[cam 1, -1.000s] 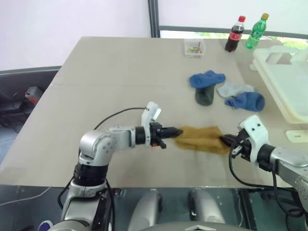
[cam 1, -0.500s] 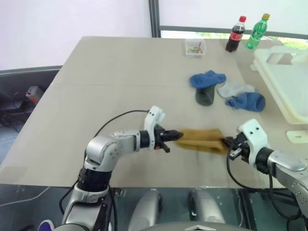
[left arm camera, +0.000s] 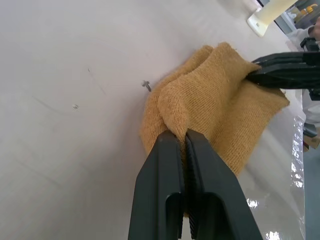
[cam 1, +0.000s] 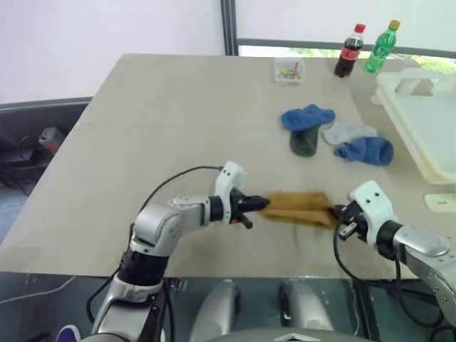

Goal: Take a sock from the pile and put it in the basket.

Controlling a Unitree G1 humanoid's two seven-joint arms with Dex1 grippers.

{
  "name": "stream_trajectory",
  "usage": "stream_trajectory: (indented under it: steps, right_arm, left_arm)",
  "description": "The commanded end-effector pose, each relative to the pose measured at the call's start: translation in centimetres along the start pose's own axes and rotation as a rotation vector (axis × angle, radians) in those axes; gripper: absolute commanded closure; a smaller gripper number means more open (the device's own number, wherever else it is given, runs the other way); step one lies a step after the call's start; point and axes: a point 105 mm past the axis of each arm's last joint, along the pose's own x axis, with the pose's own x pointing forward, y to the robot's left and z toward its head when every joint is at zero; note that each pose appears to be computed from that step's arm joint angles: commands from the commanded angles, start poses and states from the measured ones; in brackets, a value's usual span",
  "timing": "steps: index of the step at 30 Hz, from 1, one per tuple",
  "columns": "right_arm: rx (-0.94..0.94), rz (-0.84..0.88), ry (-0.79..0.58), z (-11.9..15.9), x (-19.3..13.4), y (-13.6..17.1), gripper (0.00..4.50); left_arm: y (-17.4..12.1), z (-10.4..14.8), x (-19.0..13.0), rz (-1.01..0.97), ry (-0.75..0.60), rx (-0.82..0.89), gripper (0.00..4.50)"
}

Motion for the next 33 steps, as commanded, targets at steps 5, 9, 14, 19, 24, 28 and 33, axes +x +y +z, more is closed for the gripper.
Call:
stream_trajectory:
  steps: [5,9,14,19,24,28,33]
  right_arm:
    - [-0.048,-0.04,-0.03,1.0,-0.5,-0.7,4.5]
    - [-0.049,-0.031,0.0,0.1,-0.1,-0.7,4.5]
    - [-0.072,0.008,0.028,-0.5,0.1,-0.6,4.5]
    - [-0.135,-0.038,0.006,0.1,-0.7,-1.6,2.52]
    - [-0.124,0.031,-0.176,3.0,-2.9,-0.8,1.59]
    - [-0.125,0.066,-0.234,3.7,-3.1,-0.5,2.14]
    - [-0.119,0.166,-0.28,4.2,-1.2,1.3,4.41]
  left_arm:
    - [-0.8,0.5,0.1,-0.029,-0.02,0.01,4.43]
    - [-0.5,-0.2,0.4,-0.017,0.008,0.009,4.43]
    - [-0.7,-0.6,0.7,-0.033,0.007,-0.014,3.46]
    - [0.1,-0.3,-0.3,0.006,-0.015,0.011,1.11]
    - [0.7,0.3,-2.0,0.006,-0.044,0.143,0.23]
    - [0.9,0.6,-2.1,-0.012,-0.064,0.198,0.16]
    - [1.1,1.1,-2.1,-0.032,-0.084,0.251,0.16]
